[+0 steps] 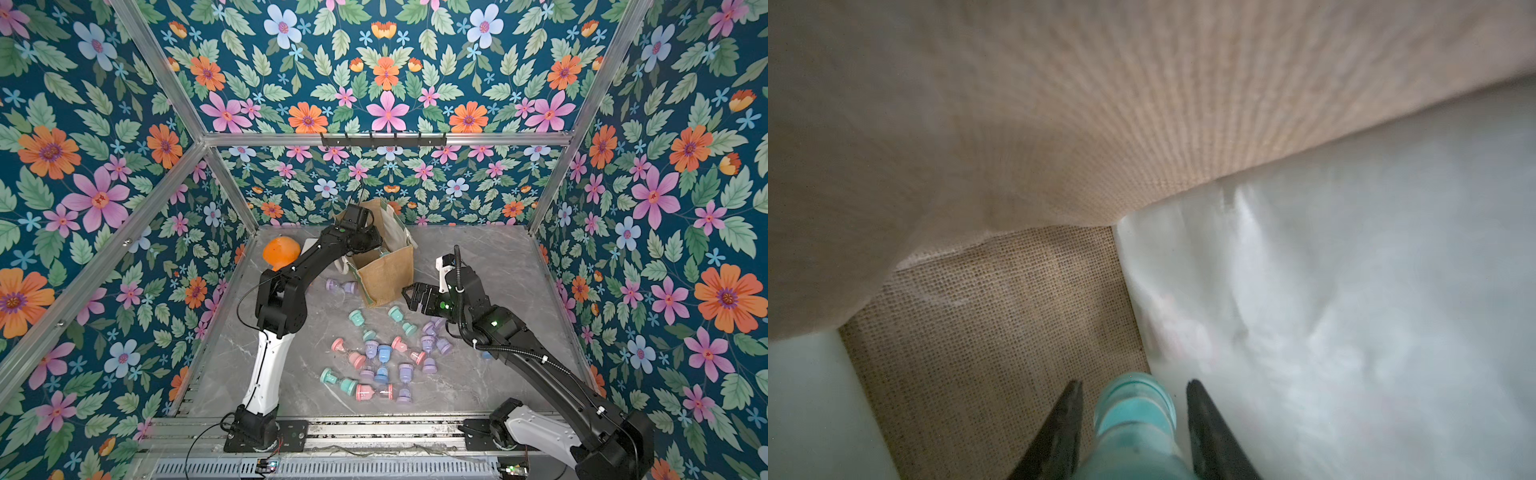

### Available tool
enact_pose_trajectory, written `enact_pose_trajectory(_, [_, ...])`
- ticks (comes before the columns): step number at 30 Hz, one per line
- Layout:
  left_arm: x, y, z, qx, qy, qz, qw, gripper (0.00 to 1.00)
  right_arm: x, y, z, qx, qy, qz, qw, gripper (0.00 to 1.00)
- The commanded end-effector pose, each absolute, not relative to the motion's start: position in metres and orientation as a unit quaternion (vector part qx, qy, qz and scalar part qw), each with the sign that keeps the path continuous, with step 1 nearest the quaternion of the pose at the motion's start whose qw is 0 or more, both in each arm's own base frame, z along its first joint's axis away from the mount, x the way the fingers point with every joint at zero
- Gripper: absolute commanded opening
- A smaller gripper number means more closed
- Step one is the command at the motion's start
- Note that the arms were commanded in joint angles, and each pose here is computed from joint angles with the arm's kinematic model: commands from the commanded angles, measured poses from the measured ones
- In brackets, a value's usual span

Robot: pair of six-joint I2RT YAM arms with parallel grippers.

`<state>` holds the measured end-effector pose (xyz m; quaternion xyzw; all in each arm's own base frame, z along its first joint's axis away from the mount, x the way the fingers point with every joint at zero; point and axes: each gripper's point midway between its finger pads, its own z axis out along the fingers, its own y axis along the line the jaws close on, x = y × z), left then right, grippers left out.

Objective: Put the hourglass into the canvas bag
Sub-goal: Place the hourglass in the canvas bag.

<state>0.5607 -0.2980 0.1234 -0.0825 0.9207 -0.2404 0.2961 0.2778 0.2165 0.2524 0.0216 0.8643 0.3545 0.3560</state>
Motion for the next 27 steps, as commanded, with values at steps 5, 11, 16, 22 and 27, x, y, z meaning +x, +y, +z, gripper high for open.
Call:
enact_pose_trajectory(5, [0.559, -0.299, 0.103, -0.078, 0.928, -0.238, 0.275, 0.27, 0.282, 0.217, 0.251, 0.032, 0.862, 0.357, 0.358, 0.99])
enact_pose_trajectory(11, [0.558, -0.304, 0.114, -0.075, 0.923, -0.255, 0.279, 0.54, 0.282, 0.216, 0.247, 0.035, 0.865, 0.352, 0.355, 0.99])
enact_pose_trajectory(16, [0.557, -0.304, 0.131, -0.073, 0.919, -0.259, 0.289, 0.63, 0.280, 0.216, 0.247, 0.034, 0.866, 0.354, 0.352, 0.99])
enact_pose_trajectory(22, [0.554, -0.305, 0.189, -0.067, 0.897, -0.289, 0.328, 0.71, 0.276, 0.215, 0.252, 0.031, 0.867, 0.355, 0.348, 0.99])
enact_pose_trajectory(27, [0.543, -0.295, 0.249, -0.065, 0.876, -0.299, 0.373, 0.74, 0.272, 0.215, 0.256, 0.027, 0.870, 0.356, 0.340, 0.99])
